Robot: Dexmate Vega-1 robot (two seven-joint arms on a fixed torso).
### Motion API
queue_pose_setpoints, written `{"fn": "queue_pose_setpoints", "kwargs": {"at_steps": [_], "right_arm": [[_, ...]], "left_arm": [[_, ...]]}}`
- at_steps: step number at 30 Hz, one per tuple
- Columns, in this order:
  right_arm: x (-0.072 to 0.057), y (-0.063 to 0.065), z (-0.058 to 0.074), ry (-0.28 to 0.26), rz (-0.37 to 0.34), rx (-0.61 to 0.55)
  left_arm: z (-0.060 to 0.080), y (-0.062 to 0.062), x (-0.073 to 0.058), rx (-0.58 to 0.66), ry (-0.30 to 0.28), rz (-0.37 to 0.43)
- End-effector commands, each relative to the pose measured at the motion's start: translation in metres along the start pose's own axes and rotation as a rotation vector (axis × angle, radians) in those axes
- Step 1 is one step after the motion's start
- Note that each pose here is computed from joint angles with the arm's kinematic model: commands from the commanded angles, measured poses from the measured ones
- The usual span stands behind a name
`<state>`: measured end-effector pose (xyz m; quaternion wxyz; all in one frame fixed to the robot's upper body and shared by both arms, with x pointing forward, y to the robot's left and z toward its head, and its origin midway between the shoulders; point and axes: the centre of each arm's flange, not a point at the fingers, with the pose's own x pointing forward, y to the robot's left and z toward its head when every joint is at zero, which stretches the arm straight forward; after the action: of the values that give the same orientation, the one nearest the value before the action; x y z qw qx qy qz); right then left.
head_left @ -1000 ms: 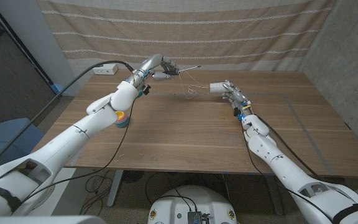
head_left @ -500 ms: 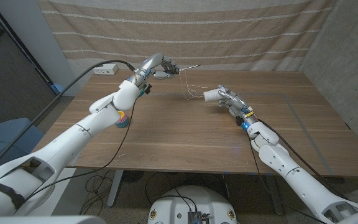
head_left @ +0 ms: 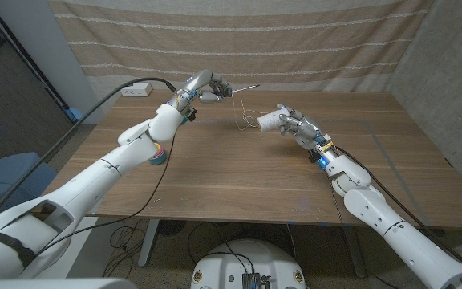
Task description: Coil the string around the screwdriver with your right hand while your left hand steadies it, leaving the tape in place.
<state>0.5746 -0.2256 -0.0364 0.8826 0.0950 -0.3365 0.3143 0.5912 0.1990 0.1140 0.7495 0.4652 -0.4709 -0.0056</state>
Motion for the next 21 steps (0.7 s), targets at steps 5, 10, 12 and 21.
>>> {"fn": "queue_pose_setpoints", "kwargs": {"at_steps": [5, 10, 12, 21], "right_arm": [[0.013, 0.021, 0.053, -0.112, 0.127, -0.111], [0.021, 0.024, 0.065, -0.141, 0.136, -0.141], [0.026, 0.026, 0.069, -0.152, 0.144, -0.149], [0.041, 0.029, 0.085, -0.201, 0.121, -0.196]], "left_arm": [[-0.005, -0.013, 0.000, 0.045, 0.030, -0.049], [-0.007, -0.018, 0.000, 0.064, 0.034, -0.068], [-0.006, -0.021, 0.000, 0.079, 0.035, -0.074], [-0.005, -0.026, -0.001, 0.137, 0.038, -0.081]]}}
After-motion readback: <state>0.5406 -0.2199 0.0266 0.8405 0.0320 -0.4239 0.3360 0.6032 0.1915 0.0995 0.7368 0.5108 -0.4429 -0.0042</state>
